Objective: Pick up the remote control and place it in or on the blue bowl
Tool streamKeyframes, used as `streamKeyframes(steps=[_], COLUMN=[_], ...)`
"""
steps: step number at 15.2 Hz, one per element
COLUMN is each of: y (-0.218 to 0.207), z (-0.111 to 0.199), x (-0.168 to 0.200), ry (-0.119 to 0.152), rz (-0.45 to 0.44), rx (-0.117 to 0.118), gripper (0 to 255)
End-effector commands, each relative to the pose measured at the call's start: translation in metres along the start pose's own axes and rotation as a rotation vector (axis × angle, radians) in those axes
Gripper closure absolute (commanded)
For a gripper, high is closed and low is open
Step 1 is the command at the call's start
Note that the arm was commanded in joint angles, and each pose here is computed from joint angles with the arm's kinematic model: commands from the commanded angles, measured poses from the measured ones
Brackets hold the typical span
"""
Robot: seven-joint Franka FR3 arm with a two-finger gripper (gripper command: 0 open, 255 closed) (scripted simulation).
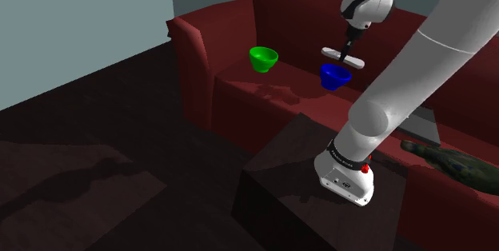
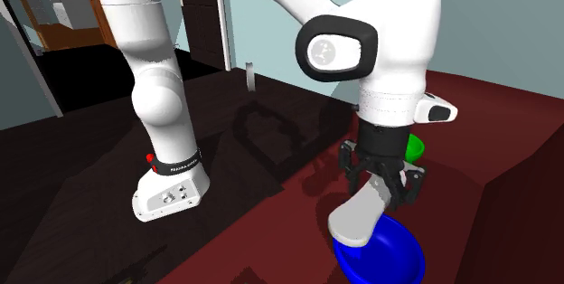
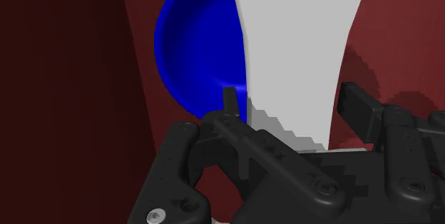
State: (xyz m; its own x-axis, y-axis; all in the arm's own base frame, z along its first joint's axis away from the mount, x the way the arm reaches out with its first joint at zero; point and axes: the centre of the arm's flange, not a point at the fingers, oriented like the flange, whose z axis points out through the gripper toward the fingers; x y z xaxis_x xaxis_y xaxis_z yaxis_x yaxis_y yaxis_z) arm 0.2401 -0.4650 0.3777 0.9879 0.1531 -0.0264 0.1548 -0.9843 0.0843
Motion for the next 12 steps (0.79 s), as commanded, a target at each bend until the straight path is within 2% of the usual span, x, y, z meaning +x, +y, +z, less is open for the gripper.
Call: streamKeyframes(steps=[1,12], y=[0.024,0.024], z=[0.002,0.055], x=[-0.007,-0.007], ry=[0.003,0.003], rz=[-0.003,-0.003], rx=[-0.001,-0.001], gripper=[255,255])
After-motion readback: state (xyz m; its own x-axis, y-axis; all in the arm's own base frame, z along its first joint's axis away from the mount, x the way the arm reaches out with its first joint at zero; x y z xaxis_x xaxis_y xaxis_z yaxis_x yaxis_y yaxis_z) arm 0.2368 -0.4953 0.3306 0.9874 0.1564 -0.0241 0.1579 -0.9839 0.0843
